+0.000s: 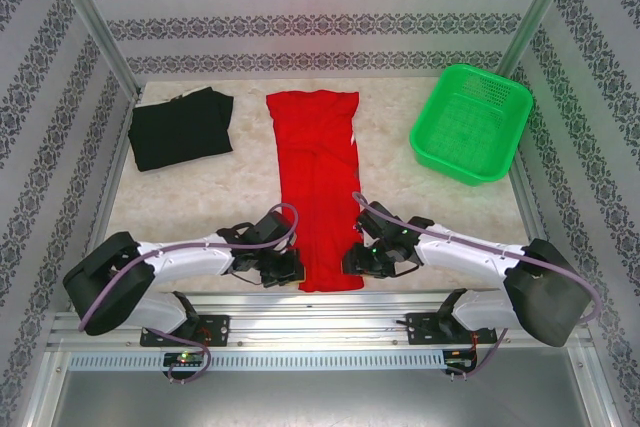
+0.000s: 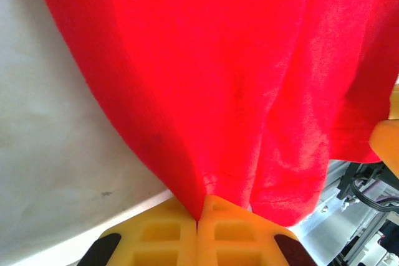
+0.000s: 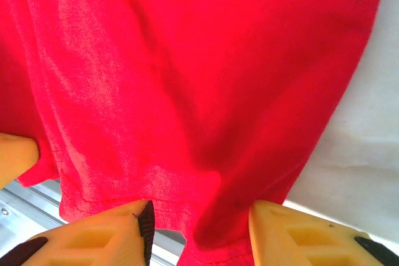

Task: Fold and stack the t-shirts

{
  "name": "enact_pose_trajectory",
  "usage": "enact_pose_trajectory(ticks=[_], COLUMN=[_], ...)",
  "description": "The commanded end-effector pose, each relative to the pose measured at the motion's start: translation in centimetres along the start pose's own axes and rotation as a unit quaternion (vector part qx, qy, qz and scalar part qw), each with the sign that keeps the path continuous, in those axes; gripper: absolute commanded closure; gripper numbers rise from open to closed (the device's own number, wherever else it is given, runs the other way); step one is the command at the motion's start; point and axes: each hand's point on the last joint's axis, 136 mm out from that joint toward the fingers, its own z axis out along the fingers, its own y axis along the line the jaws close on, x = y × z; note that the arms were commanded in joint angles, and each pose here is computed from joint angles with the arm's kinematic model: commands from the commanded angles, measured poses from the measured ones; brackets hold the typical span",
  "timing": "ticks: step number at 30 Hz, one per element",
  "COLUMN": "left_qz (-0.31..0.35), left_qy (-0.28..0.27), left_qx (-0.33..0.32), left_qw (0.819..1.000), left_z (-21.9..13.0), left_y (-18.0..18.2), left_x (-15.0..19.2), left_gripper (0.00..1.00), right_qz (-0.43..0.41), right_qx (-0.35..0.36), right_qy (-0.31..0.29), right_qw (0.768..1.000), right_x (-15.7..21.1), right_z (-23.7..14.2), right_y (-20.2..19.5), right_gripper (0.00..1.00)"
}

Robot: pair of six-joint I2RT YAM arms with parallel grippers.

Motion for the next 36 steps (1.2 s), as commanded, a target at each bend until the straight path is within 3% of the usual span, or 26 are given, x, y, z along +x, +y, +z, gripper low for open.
enact_pose_trajectory(ticks=[1, 5, 9, 10, 21, 27, 36], left_qz=[0.009, 0.007, 0.004, 0.002, -0.014, 0.016, 0.001], left_qy=[-0.002, -0.011, -0.029, -0.035, -0.102, -0.118, -0.147], left_qx=[0.022, 0.019, 0.018, 0.018, 0.05, 0.063, 0.085], left_qw=[1.0, 1.0, 0.999, 0.999, 0.993, 0.991, 0.985], left_z=[-0.6, -1.3, -2.5, -2.9, -8.2, -11.1, -13.5], left_y=[-1.5, -1.2, -1.0, -1.0, -2.3, -5.6, -6.0], left_x=[0.3, 0.4, 0.3, 0.2, -2.0, -5.0, -10.8], left_gripper=[0.98, 0.99, 1.0, 1.0, 1.0, 1.0, 1.0], right_qz=[-0.001, 0.004, 0.007, 0.007, 0.037, 0.025, -0.004], right_qx=[-0.001, 0.005, 0.019, 0.02, -0.019, -0.046, -0.05], right_qy=[0.006, 0.007, 0.008, 0.004, -0.065, -0.085, -0.101], right_qw=[1.0, 1.0, 1.0, 1.0, 0.997, 0.995, 0.994], right_x=[0.2, 0.5, 0.9, 0.9, -2.4, -6.7, -14.0], right_z=[0.3, 0.2, -0.1, -0.4, -5.6, -8.0, -9.5], right_y=[0.1, -0.3, -1.1, -1.1, -0.2, 2.2, 5.7], right_gripper=[0.6, 0.7, 0.97, 1.0, 1.0, 1.0, 1.0])
